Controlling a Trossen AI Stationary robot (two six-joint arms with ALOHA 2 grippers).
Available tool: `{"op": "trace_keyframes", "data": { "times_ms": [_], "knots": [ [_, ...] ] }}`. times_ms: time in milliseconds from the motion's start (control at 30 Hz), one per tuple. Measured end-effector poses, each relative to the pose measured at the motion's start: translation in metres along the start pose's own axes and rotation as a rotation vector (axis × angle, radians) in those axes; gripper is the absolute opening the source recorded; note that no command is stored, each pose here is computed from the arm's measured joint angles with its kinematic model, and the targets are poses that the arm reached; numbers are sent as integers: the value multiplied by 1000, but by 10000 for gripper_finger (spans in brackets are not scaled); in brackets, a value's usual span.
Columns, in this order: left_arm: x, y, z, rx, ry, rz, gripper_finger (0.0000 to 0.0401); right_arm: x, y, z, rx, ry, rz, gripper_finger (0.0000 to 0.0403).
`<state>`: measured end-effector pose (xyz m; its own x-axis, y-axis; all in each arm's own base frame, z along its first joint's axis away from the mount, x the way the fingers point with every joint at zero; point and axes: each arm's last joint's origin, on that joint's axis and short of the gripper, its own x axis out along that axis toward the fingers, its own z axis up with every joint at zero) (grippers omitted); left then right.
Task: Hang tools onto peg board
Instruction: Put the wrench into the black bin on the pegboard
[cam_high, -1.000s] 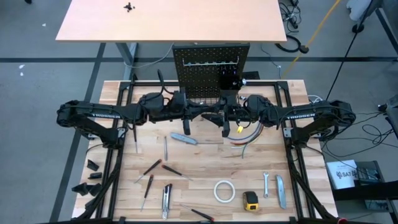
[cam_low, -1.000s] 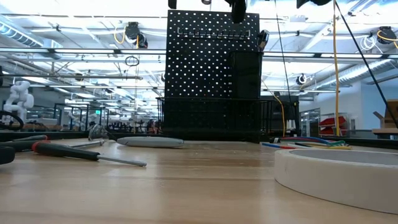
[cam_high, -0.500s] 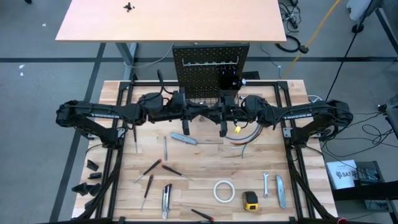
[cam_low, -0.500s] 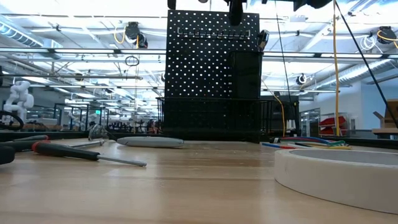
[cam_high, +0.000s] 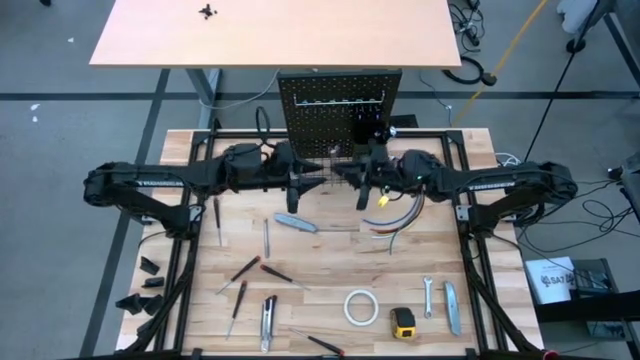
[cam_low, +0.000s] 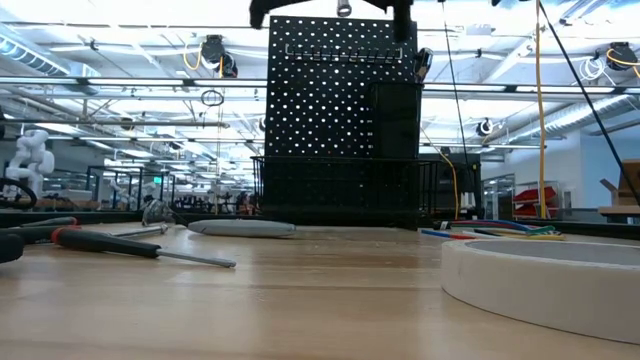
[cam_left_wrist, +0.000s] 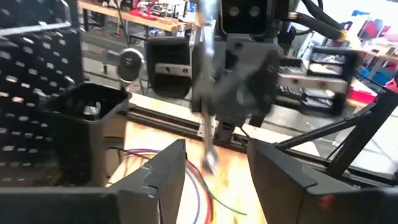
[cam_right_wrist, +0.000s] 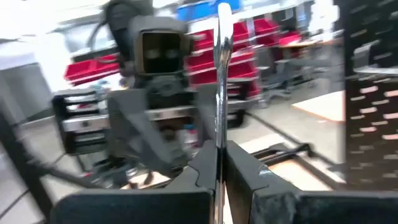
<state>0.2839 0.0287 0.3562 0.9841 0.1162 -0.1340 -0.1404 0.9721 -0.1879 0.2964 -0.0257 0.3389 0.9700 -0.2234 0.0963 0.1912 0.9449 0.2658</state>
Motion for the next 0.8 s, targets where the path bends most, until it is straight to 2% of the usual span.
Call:
{"op": "trace_keyframes", "data": {
  "times_ms": [100,333,433,567,667,800],
  "knots": [
    [-22,4,9,25,9,22,185,-9,-1,8,-17,-5,-74,5],
    [-71,4,26,119,-25,66,187,-39,-9,25,-41,4,-331,5],
    [-82,4,29,154,-34,68,187,-50,-11,37,-31,-67,-459,5],
    [-85,5,26,201,-69,79,187,-54,-14,39,-101,-70,-564,5],
    [-81,13,10,189,-104,115,187,-56,-14,40,-124,-66,-575,5],
    [-80,26,-9,91,-142,144,187,-59,-8,39,-84,-61,-542,5]
  ]
}}
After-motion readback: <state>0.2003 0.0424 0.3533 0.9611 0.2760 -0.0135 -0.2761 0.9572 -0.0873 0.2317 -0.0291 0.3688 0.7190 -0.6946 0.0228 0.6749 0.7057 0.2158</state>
